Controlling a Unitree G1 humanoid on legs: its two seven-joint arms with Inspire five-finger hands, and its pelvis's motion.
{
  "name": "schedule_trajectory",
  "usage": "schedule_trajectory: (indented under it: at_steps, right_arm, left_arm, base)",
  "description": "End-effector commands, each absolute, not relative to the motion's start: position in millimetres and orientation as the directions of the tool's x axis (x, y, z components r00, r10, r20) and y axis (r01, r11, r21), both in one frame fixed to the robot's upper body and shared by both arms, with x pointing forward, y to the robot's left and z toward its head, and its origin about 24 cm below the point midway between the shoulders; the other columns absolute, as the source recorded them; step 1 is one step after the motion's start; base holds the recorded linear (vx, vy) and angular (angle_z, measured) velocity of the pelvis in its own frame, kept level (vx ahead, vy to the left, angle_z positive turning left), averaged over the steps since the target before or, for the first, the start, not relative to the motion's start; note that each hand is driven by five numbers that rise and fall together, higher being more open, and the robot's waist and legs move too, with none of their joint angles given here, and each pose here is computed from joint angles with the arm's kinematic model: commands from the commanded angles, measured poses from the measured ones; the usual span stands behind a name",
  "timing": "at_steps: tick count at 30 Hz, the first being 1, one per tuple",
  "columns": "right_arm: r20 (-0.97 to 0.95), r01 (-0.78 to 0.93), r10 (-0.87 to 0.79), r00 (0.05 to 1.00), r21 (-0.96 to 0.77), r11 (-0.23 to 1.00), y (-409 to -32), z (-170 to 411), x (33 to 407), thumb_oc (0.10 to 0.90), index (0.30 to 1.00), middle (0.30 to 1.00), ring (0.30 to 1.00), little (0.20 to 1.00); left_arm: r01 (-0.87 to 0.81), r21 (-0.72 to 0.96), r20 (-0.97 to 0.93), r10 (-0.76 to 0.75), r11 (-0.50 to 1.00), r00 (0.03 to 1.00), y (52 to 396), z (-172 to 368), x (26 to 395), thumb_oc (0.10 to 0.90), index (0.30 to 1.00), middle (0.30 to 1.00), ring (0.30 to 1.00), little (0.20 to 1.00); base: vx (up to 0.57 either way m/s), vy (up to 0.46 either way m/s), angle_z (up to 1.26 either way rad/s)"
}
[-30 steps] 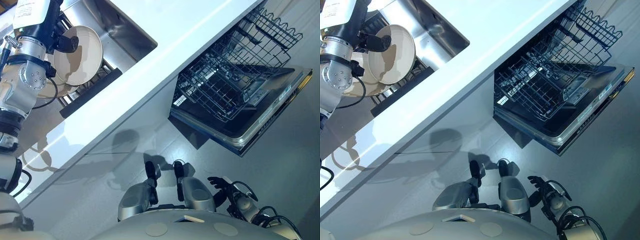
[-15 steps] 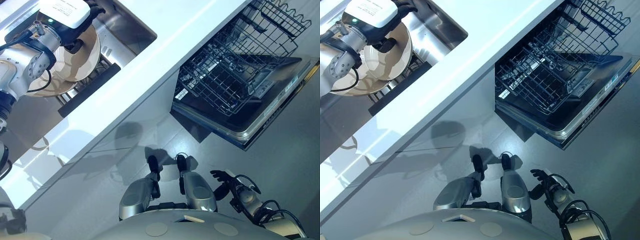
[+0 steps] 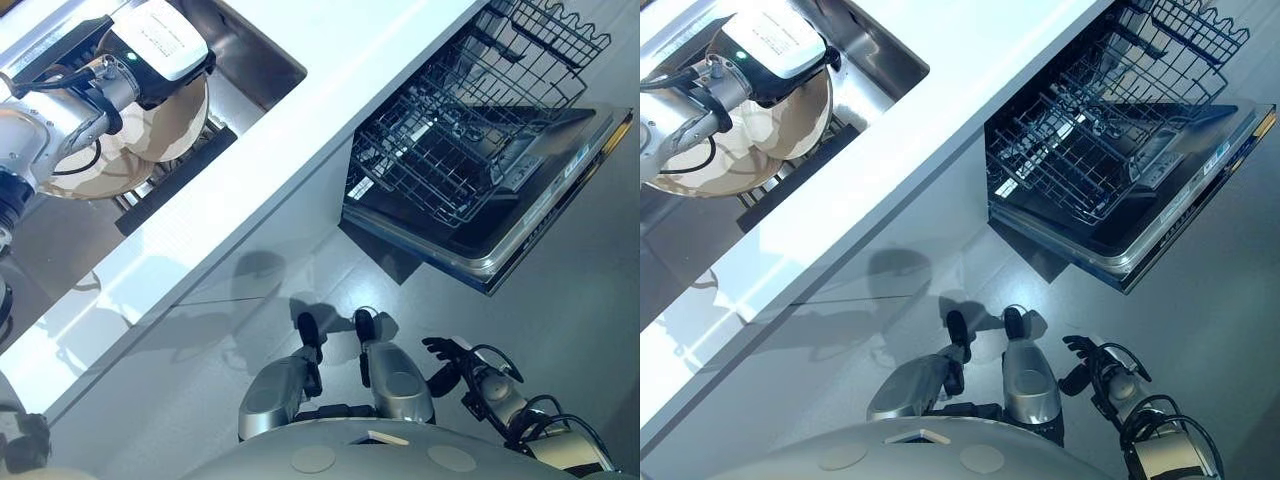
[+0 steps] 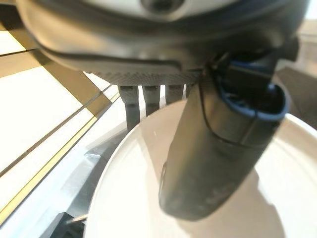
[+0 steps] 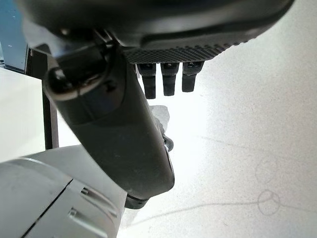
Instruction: Pick up plates and place into dishwasher.
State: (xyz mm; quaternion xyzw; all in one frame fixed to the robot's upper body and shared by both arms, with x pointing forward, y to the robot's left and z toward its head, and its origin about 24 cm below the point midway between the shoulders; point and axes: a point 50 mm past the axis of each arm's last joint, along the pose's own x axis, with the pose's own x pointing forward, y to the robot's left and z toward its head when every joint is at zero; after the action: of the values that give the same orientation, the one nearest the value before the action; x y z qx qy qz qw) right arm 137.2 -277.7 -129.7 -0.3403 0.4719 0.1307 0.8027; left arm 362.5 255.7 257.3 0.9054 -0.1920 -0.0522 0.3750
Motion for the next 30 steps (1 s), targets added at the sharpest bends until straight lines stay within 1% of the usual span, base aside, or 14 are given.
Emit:
schedule_trajectory:
  at_steps: [1, 7, 12, 14, 17, 19, 20, 22, 24, 25, 27, 28, 30]
  right_arm:
    - [-0.857, -0.536, -0.197, 0.477, -0.461, 0.707, -313, -122, 115, 0.8, 0.9, 0.9, 0.9, 0.9]
    - [-0.861, -0.544, -0.192, 0.472, -0.455, 0.705, -310, -123, 118, 0.8, 0.9, 0.9, 0.9, 0.9]
    - [-0.859, -0.546, -0.188, 0.476, -0.456, 0.702, -307, -124, 118, 0.8, 0.9, 0.9, 0.9, 0.9]
    - [-0.844, -0.536, -0.181, 0.505, -0.471, 0.7, -305, -123, 122, 0.8, 0.9, 0.9, 0.9, 0.9]
    - [-0.803, -0.516, -0.145, 0.578, -0.497, 0.698, -299, -119, 134, 0.8, 0.9, 0.9, 0.9, 0.9]
    - [-0.763, -0.508, -0.078, 0.642, -0.499, 0.702, -290, -112, 148, 0.8, 0.9, 0.9, 0.9, 0.9]
    - [-0.721, -0.49, -0.018, 0.693, -0.489, 0.721, -282, -104, 160, 0.8, 0.9, 0.9, 0.9, 0.9]
    - [-0.671, -0.483, 0.06, 0.739, -0.465, 0.742, -272, -92, 177, 0.8, 0.9, 0.9, 0.9, 0.9]
    - [-0.589, -0.475, 0.168, 0.791, -0.415, 0.776, -256, -74, 194, 0.8, 0.9, 0.9, 0.9, 0.9]
    - [-0.515, -0.478, 0.245, 0.821, -0.385, 0.79, -245, -61, 204, 0.8, 0.9, 0.9, 0.9, 0.9]
    - [-0.421, -0.484, 0.333, 0.844, -0.325, 0.813, -232, -42, 214, 0.8, 0.9, 0.9, 0.9, 0.9]
    - [-0.36, -0.484, 0.376, 0.854, -0.285, 0.828, -225, -31, 218, 0.8, 0.9, 0.9, 0.9, 0.9]
    - [-0.278, -0.487, 0.422, 0.863, -0.239, 0.84, -216, -13, 224, 0.8, 0.9, 0.9, 0.9, 0.9]
  left_arm:
    - [-0.447, 0.609, 0.256, -0.37, -0.656, 0.893, 262, 320, 357, 0.1, 0.3, 0.3, 0.3, 0.2]
    - [-0.431, 0.543, 0.259, -0.344, -0.72, 0.902, 270, 325, 355, 0.1, 0.3, 0.3, 0.3, 0.2]
    - [-0.441, 0.523, 0.288, -0.335, -0.729, 0.897, 273, 330, 353, 0.1, 0.3, 0.3, 0.3, 0.2]
    - [-0.449, 0.512, 0.315, -0.327, -0.732, 0.891, 276, 335, 350, 0.1, 0.3, 0.3, 0.3, 0.2]
    - [-0.47, 0.505, 0.357, -0.321, -0.724, 0.877, 278, 342, 345, 0.1, 0.3, 0.3, 0.3, 0.2]
    - [-0.49, 0.509, 0.393, -0.315, -0.708, 0.864, 280, 346, 341, 0.1, 0.3, 0.3, 0.3, 0.2]
    - [-0.503, 0.516, 0.426, -0.302, -0.693, 0.853, 282, 350, 338, 0.1, 0.3, 0.3, 0.3, 0.2]
    - [-0.515, 0.528, 0.456, -0.286, -0.675, 0.843, 283, 353, 334, 0.1, 0.3, 0.3, 0.3, 0.2]
    - [-0.539, 0.553, 0.507, -0.257, -0.635, 0.823, 289, 356, 330, 0.1, 0.3, 0.3, 0.3, 0.2]
    - [-0.567, 0.575, 0.552, -0.231, -0.59, 0.801, 296, 359, 326, 0.1, 0.3, 0.3, 0.3, 0.2]
    - [-0.599, 0.598, 0.606, -0.188, -0.533, 0.773, 308, 362, 320, 0.1, 0.3, 0.3, 0.3, 0.2]
    - [-0.631, 0.61, 0.644, -0.164, -0.48, 0.747, 314, 363, 317, 0.1, 0.3, 0.3, 0.3, 0.2]
    - [-0.654, 0.615, 0.676, -0.132, -0.442, 0.725, 324, 364, 311, 0.1, 0.3, 0.3, 0.3, 0.2]
  base:
    - [0.0, 0.0, 0.0]
    - [-0.02, -0.039, 0.05]
    - [-0.01, -0.038, 0.06]
    - [-0.02, -0.065, 0.03]
    - [-0.02, -0.065, 0.08]
    - [-0.02, -0.097, 0.13]
    - [-0.03, -0.113, 0.1]
    - [-0.04, -0.122, 0.05]
    - [-0.05, -0.15, 0.04]
    - [-0.05, -0.15, 0.06]
    - [-0.05, -0.152, 0.04]
    - [-0.06, -0.141, 0.06]
    - [-0.05, -0.12, 0.09]
